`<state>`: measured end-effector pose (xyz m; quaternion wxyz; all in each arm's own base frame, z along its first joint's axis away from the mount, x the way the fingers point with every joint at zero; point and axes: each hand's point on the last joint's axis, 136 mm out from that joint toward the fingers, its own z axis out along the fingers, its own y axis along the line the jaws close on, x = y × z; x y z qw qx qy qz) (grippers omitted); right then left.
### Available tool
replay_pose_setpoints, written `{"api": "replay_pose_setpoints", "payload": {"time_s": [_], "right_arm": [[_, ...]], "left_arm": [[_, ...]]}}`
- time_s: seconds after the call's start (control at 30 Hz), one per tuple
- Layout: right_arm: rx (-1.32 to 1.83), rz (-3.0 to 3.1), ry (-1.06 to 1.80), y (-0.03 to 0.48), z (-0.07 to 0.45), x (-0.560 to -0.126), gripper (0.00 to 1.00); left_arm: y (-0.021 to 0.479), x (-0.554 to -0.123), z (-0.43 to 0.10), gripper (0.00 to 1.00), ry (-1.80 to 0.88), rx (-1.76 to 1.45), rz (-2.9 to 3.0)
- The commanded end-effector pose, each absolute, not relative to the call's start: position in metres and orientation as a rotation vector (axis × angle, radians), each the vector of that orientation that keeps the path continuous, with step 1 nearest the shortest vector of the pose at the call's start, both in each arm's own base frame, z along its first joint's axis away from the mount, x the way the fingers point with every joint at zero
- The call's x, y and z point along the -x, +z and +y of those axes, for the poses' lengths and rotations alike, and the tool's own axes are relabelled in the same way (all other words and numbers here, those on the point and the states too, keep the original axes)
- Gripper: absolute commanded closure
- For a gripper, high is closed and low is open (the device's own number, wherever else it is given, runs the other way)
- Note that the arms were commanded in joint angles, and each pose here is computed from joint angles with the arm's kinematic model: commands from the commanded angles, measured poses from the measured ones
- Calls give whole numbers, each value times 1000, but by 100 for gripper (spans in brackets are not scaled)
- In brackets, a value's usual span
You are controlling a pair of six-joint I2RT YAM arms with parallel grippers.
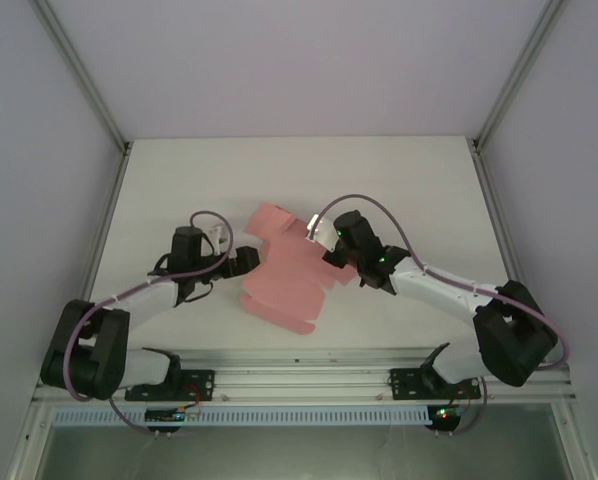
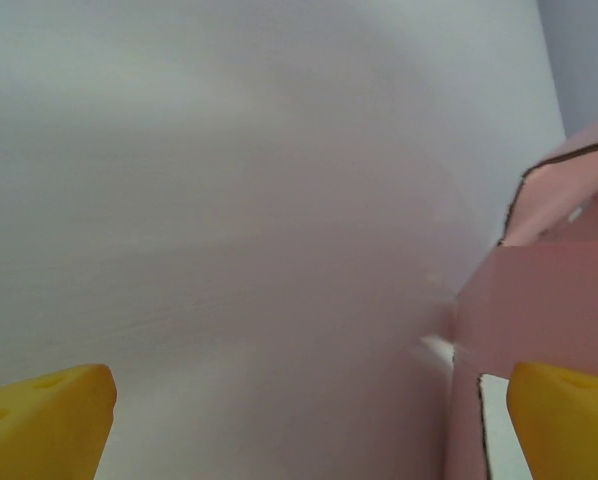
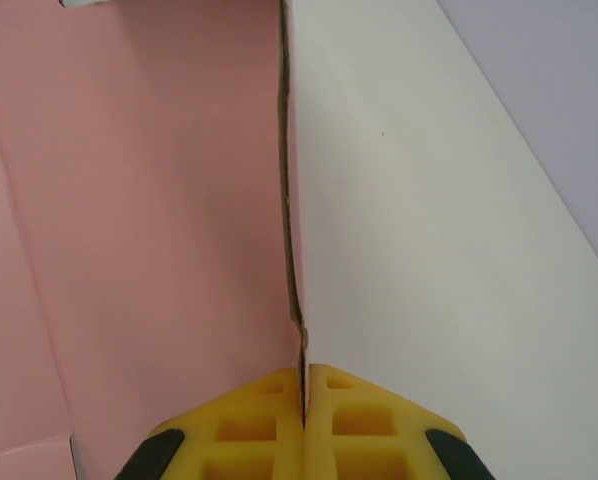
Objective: Assemble paper box
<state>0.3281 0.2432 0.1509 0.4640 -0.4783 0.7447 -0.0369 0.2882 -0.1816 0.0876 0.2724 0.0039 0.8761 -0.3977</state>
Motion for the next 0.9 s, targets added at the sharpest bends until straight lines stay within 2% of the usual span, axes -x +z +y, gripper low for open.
{"api": "replay_pose_setpoints", "payload": {"time_s": [0.0, 0.3, 0.67, 0.87], "right_arm": [[1134, 1820, -54, 162, 245, -327, 100], [1169, 1793, -9, 163, 256, -319, 100], [1221, 1814, 5, 148, 261, -311, 100], [1266, 1825, -59, 143, 254, -312, 100]], "left_arm": [[113, -298, -199, 0, -1111, -156, 2257], [91, -312, -209, 0, -1041, -149, 2362], [64, -325, -223, 2, -701, -201, 2461], [67, -317, -224, 0, -700, -222, 2459]]}}
